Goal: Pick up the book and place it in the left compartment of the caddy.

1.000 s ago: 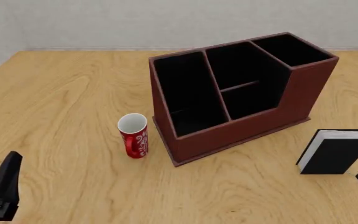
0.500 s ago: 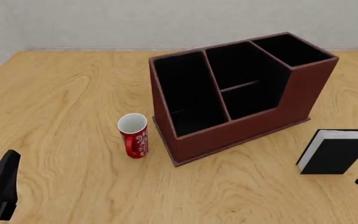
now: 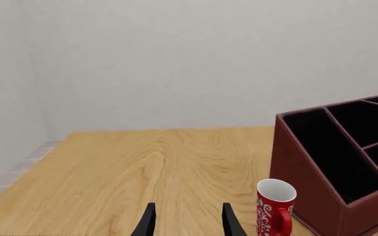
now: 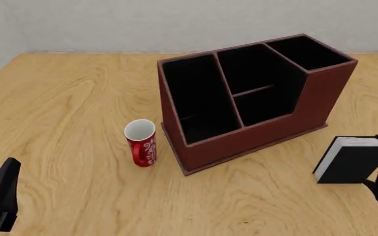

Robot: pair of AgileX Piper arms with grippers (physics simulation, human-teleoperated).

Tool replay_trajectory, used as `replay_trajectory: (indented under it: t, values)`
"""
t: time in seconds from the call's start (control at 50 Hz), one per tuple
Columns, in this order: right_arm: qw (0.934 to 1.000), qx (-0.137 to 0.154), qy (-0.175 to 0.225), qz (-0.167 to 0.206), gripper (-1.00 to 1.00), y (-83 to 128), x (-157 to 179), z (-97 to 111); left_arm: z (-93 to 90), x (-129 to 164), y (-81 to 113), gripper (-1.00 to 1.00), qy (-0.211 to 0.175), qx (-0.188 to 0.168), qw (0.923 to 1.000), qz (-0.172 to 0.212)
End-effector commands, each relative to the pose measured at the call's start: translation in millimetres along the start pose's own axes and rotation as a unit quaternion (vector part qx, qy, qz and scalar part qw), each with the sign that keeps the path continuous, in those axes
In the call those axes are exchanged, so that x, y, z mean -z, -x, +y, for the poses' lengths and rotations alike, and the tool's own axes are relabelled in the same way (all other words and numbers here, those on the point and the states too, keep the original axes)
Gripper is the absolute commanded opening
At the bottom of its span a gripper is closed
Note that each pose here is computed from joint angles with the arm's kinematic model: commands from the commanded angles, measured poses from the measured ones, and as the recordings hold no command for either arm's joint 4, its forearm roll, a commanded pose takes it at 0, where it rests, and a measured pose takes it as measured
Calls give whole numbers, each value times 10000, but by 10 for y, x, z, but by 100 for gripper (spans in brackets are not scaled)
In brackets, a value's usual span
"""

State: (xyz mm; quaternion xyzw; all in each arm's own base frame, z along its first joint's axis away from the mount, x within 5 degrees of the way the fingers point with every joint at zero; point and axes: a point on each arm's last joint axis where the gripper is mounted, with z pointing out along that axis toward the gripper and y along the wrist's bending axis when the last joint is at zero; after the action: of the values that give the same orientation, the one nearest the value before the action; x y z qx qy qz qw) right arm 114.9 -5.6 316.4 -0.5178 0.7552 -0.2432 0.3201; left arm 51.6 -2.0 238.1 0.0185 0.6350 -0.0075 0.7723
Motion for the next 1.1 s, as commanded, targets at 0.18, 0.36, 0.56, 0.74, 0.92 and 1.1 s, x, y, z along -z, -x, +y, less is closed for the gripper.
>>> replay_trajectory:
  t: [0.18,0.36,0.56,0.74,0.92,1.1]
  values:
    - [9990,177,170,364,100,-87,-295,-125,6,-1,-18,100,61,-28,10000,25]
    - [9986,188,168,473,100,-123,-363,-187,12,-1,-38,100,118,-34,9999,45]
    - [9976,236,188,623,100,-193,-450,-213,18,-1,-74,100,178,-41,9998,64]
    - [9975,210,112,663,100,-181,-484,-412,22,-2,-97,100,218,-5,9997,77]
    - [9973,275,129,664,100,-175,-591,-508,30,-1,-122,100,293,-8,9995,80]
    - [9968,382,220,666,100,-177,-698,-539,38,0,-149,100,366,-5,9993,89]
